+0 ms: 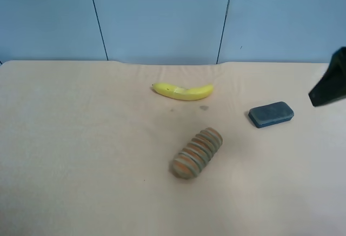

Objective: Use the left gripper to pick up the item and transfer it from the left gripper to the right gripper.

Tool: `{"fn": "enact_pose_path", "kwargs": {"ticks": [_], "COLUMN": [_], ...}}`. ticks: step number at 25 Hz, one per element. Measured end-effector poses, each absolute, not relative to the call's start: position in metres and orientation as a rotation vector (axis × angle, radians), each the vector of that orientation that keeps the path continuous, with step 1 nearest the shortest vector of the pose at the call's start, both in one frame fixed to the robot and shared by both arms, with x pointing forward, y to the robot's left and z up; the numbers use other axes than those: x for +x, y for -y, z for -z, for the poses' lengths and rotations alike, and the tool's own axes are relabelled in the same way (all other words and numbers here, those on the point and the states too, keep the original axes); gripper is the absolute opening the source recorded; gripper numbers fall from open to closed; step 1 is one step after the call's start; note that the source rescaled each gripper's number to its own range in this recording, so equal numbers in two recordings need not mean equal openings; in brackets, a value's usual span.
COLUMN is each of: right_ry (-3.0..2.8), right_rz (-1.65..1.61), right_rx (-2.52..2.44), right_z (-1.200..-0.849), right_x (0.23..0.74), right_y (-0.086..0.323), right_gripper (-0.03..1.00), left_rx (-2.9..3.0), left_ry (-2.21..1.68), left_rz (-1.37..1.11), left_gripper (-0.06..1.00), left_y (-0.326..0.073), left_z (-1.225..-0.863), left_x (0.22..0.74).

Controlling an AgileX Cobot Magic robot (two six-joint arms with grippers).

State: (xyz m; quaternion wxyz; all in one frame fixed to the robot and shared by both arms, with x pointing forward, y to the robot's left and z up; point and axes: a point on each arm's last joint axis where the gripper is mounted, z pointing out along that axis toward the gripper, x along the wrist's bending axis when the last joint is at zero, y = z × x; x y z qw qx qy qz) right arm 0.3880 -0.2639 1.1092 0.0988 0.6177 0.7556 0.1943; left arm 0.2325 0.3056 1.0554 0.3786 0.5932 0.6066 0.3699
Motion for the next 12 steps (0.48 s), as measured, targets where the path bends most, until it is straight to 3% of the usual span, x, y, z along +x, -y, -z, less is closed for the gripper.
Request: {"fn": "enact_pose_path", "kwargs": {"ticks": [12], "right_ry": [-2.000], "right_rz": [-0.758], "right_rx": [1.612], "right_z": [-1.090], "right_x": [0.276], "right_y": [0.290], "right_gripper": [1.00], "left_rx": [1.516], "left_ry": [-1.550], "left_rz": [-0.945], "left_gripper": [1.00], "left_y": [-0.306], "left_z": [-1.055], "left_x": [0.233]}}
